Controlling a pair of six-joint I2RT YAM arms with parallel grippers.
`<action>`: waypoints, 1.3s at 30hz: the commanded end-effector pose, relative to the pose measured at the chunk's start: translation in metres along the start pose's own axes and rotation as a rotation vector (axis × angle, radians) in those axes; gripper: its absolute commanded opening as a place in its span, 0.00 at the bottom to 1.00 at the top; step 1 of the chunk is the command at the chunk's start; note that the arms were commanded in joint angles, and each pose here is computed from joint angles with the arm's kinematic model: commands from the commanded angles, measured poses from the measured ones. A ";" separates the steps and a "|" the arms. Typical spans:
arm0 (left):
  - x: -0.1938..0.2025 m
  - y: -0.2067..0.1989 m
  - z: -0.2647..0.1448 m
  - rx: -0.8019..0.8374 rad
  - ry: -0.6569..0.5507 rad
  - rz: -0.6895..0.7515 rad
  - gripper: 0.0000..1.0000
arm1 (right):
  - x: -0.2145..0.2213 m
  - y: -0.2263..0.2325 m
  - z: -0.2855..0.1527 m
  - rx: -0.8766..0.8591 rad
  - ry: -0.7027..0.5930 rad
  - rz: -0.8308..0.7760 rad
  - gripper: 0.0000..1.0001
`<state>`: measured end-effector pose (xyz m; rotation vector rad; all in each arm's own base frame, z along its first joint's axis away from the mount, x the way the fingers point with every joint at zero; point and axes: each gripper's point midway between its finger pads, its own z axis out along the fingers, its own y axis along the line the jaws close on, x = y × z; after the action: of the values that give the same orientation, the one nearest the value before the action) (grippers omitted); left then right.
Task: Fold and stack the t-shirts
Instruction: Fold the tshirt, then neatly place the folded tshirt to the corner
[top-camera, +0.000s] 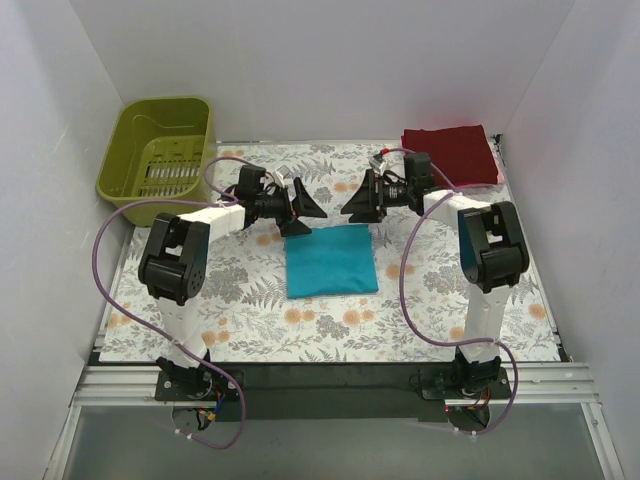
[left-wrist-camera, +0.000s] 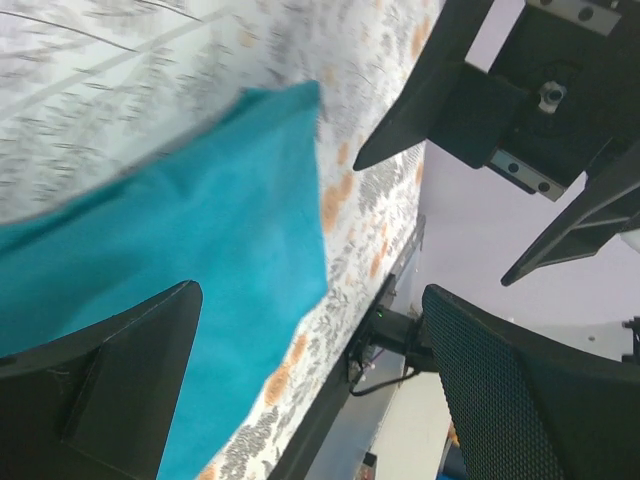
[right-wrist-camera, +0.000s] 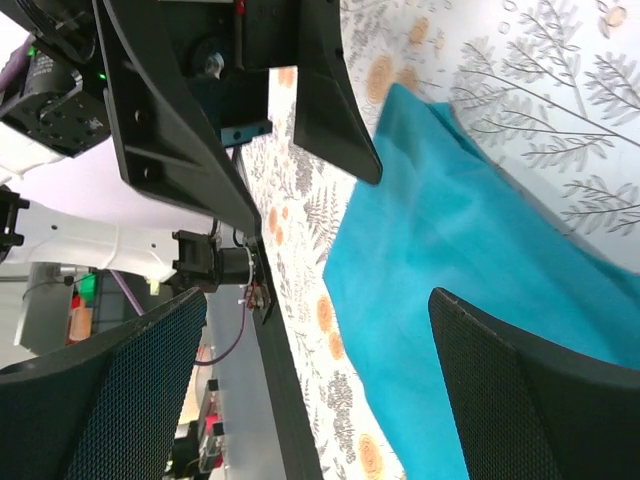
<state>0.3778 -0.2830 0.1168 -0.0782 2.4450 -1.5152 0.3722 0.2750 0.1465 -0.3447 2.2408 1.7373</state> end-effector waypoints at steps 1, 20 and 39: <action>-0.022 0.027 -0.003 -0.051 -0.065 -0.024 0.92 | 0.001 -0.016 0.011 -0.019 0.034 0.039 0.98; -0.063 0.022 -0.031 -0.098 -0.173 0.186 0.95 | -0.061 -0.008 -0.004 -0.005 -0.065 -0.200 0.98; 0.018 -0.123 -0.087 -0.155 -0.229 1.414 0.96 | -0.035 0.104 -0.106 0.430 -0.146 -0.783 0.98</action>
<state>0.3595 -0.2562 0.2800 0.8426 1.7043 -0.6872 0.3744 0.2143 0.3112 -0.8362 1.7833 0.9005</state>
